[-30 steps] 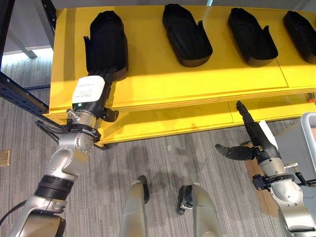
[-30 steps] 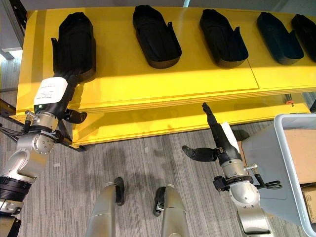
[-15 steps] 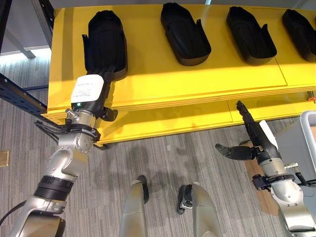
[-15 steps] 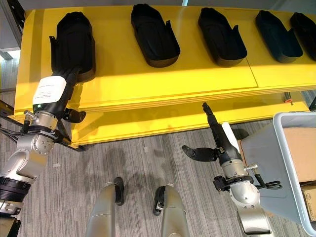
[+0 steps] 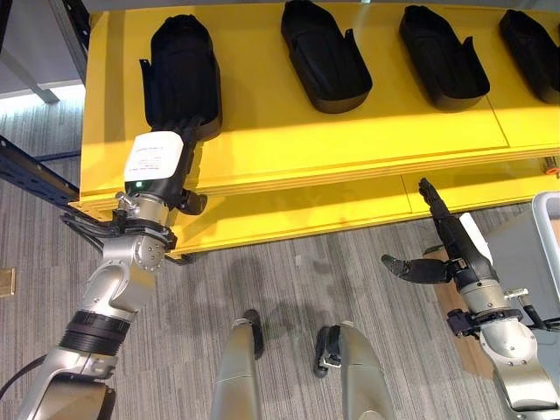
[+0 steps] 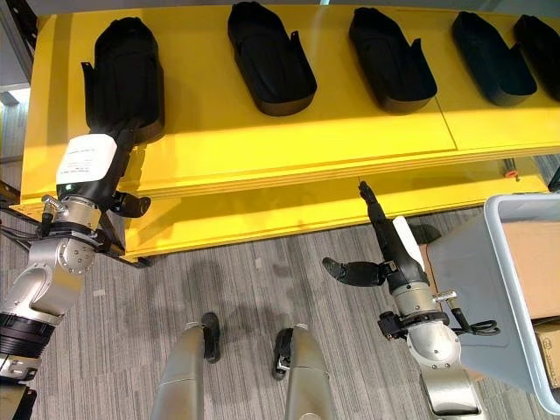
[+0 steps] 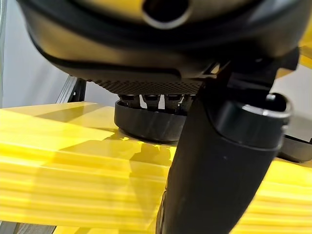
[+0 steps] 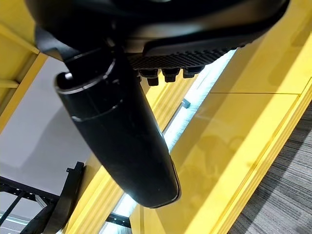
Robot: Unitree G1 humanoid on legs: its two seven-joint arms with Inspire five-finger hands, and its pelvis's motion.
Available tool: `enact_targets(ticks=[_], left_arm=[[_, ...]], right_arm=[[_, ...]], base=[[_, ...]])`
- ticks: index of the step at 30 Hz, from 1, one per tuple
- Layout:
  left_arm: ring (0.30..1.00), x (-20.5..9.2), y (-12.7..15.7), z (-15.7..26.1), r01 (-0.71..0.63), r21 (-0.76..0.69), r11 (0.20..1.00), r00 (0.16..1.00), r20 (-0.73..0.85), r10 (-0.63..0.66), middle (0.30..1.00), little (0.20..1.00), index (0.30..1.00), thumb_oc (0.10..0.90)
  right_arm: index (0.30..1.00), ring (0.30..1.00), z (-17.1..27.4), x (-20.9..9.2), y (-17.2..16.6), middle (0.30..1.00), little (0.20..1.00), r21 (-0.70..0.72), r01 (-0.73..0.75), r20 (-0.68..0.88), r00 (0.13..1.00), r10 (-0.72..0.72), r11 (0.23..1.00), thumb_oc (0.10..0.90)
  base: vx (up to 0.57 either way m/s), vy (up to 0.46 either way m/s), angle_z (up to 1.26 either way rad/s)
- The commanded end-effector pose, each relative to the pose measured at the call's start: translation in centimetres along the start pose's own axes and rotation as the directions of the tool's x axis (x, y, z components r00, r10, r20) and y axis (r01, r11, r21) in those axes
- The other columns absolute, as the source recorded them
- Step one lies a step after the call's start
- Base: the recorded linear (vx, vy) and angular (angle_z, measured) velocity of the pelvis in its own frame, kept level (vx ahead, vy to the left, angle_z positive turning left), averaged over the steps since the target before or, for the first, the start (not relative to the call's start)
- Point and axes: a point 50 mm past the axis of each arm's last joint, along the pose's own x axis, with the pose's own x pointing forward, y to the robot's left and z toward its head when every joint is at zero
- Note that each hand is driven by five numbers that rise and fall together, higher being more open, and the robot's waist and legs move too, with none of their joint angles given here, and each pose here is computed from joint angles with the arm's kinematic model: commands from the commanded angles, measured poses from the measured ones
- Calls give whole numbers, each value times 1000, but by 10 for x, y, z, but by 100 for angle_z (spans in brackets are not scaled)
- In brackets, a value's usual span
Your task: Move parts from the plastic box to the shelf.
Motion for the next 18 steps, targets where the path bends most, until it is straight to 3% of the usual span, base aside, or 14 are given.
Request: enact_targets(ticks=[1, 18], left_arm=[[1000, 30, 60, 9, -270, 42, 962, 963, 40, 268, 1000, 1000, 1000, 900], [1000, 39, 65, 0, -268, 57, 962, 963, -7, 269, 1000, 1000, 1000, 900]], right_arm=[[1000, 1000, 39, 6, -20, 1000, 1000, -24, 54, 214, 976, -48, 998, 900], [1000, 1000, 38, 2, -19, 1000, 1000, -14, 40, 208, 977, -37, 999, 900]], base=[[-2, 2, -4], [0, 0, 0]])
